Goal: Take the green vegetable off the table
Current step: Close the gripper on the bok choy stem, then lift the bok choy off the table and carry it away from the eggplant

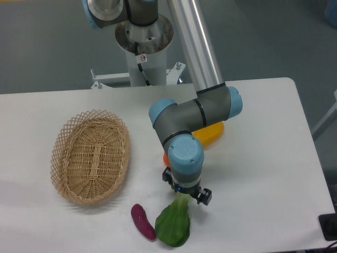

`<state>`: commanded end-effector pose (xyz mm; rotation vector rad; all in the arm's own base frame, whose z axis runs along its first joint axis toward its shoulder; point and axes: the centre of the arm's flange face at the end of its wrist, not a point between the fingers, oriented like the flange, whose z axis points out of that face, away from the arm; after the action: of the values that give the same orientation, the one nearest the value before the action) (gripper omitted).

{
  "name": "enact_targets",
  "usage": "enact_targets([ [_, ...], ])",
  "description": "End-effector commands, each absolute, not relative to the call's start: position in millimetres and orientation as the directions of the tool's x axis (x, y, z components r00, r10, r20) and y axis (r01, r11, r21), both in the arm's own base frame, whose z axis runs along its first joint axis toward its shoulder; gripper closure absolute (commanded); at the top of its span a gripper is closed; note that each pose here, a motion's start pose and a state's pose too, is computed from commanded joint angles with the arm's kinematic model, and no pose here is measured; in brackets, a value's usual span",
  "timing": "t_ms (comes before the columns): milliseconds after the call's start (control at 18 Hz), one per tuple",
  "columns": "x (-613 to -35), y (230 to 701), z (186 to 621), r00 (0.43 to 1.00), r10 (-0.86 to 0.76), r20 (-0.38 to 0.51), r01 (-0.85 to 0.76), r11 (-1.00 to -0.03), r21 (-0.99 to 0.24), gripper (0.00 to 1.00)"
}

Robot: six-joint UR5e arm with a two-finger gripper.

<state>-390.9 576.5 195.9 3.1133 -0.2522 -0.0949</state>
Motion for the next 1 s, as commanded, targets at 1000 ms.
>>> enact_targets([
  [1000,-407,558,239,0.988,-0.139,-0.075,-0.140,-0.990,-0.011,0.75],
])
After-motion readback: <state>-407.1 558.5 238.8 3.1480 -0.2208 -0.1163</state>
